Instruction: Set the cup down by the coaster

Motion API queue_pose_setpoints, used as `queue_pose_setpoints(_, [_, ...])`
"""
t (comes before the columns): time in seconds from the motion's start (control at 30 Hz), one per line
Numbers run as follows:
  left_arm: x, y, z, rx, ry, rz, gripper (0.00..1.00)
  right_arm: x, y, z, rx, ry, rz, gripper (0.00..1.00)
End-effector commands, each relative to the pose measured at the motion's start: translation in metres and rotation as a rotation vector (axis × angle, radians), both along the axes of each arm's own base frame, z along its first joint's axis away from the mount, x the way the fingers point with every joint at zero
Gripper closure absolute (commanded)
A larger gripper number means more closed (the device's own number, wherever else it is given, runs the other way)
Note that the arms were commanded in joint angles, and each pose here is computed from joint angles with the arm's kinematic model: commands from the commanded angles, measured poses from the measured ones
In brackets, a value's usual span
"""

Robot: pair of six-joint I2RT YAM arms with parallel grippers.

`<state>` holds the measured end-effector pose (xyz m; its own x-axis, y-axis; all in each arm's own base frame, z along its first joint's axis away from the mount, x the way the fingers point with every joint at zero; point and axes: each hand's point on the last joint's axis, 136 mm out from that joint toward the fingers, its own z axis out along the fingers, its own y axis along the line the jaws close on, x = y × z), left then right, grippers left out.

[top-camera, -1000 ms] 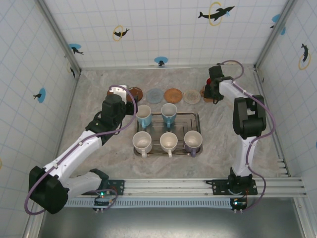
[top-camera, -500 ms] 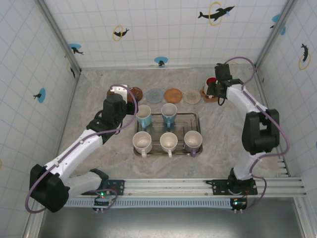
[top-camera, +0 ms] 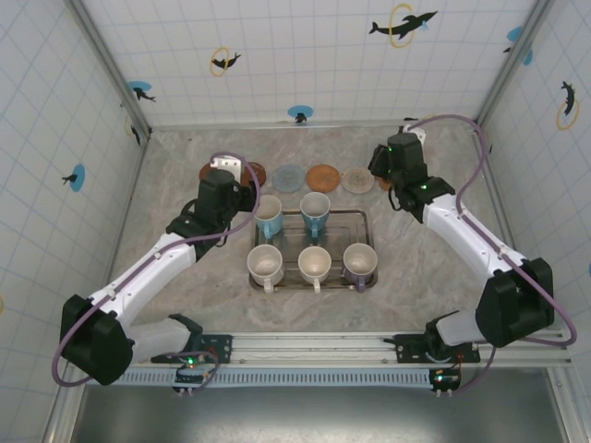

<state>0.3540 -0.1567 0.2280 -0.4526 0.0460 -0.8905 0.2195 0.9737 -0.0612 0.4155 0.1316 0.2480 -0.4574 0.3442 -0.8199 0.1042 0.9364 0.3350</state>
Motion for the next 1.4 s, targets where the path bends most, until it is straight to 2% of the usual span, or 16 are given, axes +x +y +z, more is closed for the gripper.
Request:
queue_pose_setpoints(0.0, [-0.002,0.002,0.015,-0.024,-0.001,0.013,0.26,-0.005,0.003,0.020,0.063,-0.097,-0.036,0.35])
queue_pose_setpoints(0.27, [-0.021,-0.002,0.000,0.018,0.156,-0.046,0.26,-0.022,0.014,-0.002,0.100,-0.093,0.005,0.36])
queue_pose_setpoints(0.63, [-0.052,-0.004,-0.047,0.053,0.407,-0.069,0.30,-0.026,0.026,-0.012,0.130,-0.089,0.060,0.36])
queue_pose_setpoints(1.0, [-0.070,-0.017,-0.076,0.077,0.500,-0.114,0.31,-0.030,0.026,-0.016,0.130,-0.092,0.068,0.36])
queue_pose_setpoints(1.37, [-0.074,-0.031,-0.105,0.102,0.567,-0.153,0.33,-0.029,0.029,-0.019,0.127,-0.086,0.083,0.36])
